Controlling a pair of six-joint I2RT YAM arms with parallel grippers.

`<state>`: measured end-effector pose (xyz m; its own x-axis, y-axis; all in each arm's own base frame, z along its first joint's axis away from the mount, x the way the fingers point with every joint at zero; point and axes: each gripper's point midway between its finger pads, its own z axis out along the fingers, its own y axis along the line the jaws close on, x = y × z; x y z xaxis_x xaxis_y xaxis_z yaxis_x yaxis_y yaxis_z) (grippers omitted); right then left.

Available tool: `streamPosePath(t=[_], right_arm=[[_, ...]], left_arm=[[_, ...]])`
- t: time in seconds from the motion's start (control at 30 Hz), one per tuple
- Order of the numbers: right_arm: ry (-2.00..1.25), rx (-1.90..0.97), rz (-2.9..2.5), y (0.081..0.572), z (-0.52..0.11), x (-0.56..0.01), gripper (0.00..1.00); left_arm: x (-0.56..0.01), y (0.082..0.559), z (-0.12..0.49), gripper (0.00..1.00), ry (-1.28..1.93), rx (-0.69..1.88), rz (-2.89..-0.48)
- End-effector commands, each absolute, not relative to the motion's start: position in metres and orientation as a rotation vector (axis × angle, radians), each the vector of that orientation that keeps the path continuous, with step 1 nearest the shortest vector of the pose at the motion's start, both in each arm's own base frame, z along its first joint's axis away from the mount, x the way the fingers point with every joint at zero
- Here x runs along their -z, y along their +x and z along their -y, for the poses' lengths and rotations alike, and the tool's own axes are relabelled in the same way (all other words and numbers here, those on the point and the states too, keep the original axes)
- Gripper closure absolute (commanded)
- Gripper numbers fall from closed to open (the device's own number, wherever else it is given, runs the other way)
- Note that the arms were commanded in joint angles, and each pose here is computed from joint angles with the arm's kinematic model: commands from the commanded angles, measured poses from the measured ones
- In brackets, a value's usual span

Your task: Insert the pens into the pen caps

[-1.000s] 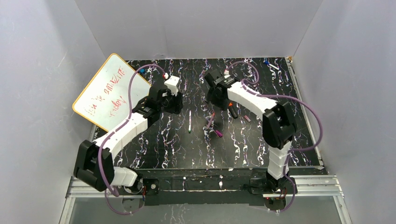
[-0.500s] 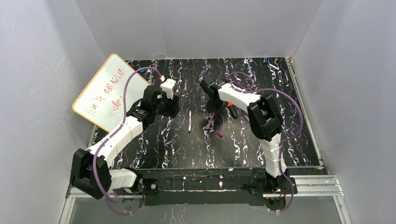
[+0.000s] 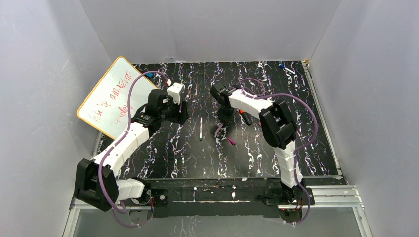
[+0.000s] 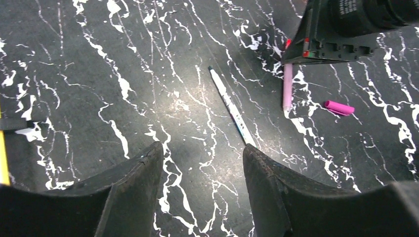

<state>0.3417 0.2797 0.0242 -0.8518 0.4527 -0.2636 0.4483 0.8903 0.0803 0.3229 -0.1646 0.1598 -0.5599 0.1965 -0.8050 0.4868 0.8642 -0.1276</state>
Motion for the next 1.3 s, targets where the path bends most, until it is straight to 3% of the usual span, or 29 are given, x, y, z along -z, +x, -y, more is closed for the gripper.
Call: streamPosePath(t=[0.0, 0.1, 0.3, 0.5, 0.83, 1.27], right_arm=[[0.595, -0.117, -2.798, 0.343, -0.293, -0.023, 0.99], [0.517, -0.29, -2.706, 0.359, -0.309, -0.049, 0.99], [0.346, -0.684, -2.328, 0.39, -0.334, -0.159, 0.99], [0.276, -0.772, -2.188, 0.393, -0.335, -0.218, 0.99], [0.202, -0.849, -2.193, 0.384, -0.351, -0.225, 0.99], [0.119, -0.836, -2.198, 0.372, -0.371, -0.225, 0.99]], left_arm=[[-0.163, 0.315, 0.176, 0.41, 0.535, 0.521, -2.132], [-0.163, 0.307, 0.193, 0.39, 0.571, 0.656, -2.107], [-0.162, 0.293, 0.232, 0.41, 0.625, 0.981, -2.05], [-0.17, 0.296, 0.255, 0.42, 0.613, 1.18, -1.99], [-0.181, 0.301, 0.276, 0.42, 0.544, 1.376, -1.901], [-0.176, 0.319, 0.282, 0.41, 0.518, 1.365, -1.901]])
